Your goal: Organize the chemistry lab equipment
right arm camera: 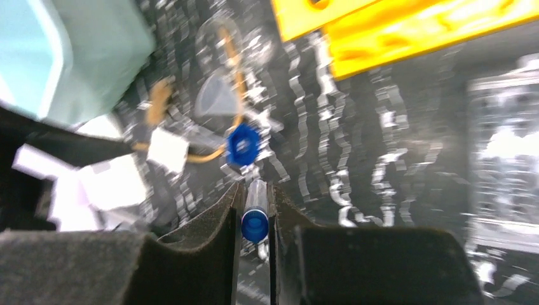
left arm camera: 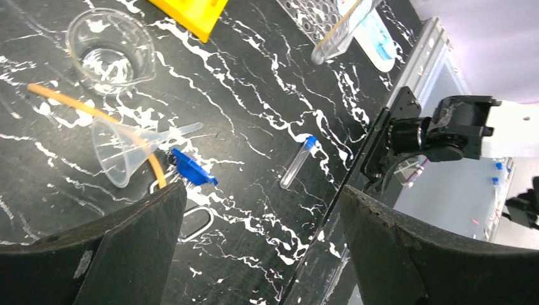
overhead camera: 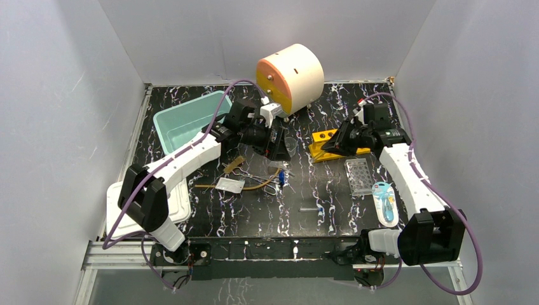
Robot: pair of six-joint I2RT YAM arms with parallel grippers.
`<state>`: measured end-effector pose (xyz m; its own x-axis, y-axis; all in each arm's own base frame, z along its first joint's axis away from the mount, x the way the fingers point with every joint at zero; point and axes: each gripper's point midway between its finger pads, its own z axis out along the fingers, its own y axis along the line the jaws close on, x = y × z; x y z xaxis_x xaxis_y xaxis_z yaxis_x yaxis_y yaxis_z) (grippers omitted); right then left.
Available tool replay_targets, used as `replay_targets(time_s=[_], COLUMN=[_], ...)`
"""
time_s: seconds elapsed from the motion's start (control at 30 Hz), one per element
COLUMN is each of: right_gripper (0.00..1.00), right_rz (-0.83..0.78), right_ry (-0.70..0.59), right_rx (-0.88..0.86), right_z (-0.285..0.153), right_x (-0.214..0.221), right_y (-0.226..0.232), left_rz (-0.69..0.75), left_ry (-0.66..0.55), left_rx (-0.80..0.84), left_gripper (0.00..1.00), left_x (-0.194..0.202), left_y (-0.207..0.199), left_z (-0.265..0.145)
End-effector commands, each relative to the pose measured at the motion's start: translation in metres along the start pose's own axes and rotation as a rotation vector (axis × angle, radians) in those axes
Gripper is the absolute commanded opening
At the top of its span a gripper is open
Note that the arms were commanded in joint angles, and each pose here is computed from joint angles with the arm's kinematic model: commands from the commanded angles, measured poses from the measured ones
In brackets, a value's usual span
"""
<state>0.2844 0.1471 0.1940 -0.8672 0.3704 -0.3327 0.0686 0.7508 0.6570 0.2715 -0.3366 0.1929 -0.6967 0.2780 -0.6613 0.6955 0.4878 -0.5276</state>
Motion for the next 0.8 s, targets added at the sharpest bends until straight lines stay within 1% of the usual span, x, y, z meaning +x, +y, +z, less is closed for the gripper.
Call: replay_targets(time_s=[0.0,0.13,0.3,0.5,0.77], right_gripper=[0.15,0.14,0.14,0.14,0.14], right_rz=[-0.138,-0.163,-0.179,-0.205,-0.223], right_ry=[-0.180,-0.261,-0.341,-0.415,-0.445], right_rx=[0.434,0.615,0.726,0.744,0.686], right_z=[-0.039,-0.060,-0.065,-0.046,-0.016], right_x=[-0.039,-0.058,-0.074,-0.088,-0.079], right_y=[-0.061,-0.084,-0.103,-0.118,-0.123], left_rz=[-0.014,-0.045,-0.046,-0.038,-0.029], left_ry=[-0.077,-0.089,-0.102,-0.090,-0.069], left_rx=[-0.075,-0.070,-0.093,-0.106,-0.108], left_gripper=[0.89,0.89,0.89,0.89,0.89], left_x=[-0.008,-0.002,-0.002,0.000,0.005], left_y=[0.000,-0.001,0.003,0.006,0.008], left_z=[-0.021,-0.021,-0.023,-0.023,-0.021])
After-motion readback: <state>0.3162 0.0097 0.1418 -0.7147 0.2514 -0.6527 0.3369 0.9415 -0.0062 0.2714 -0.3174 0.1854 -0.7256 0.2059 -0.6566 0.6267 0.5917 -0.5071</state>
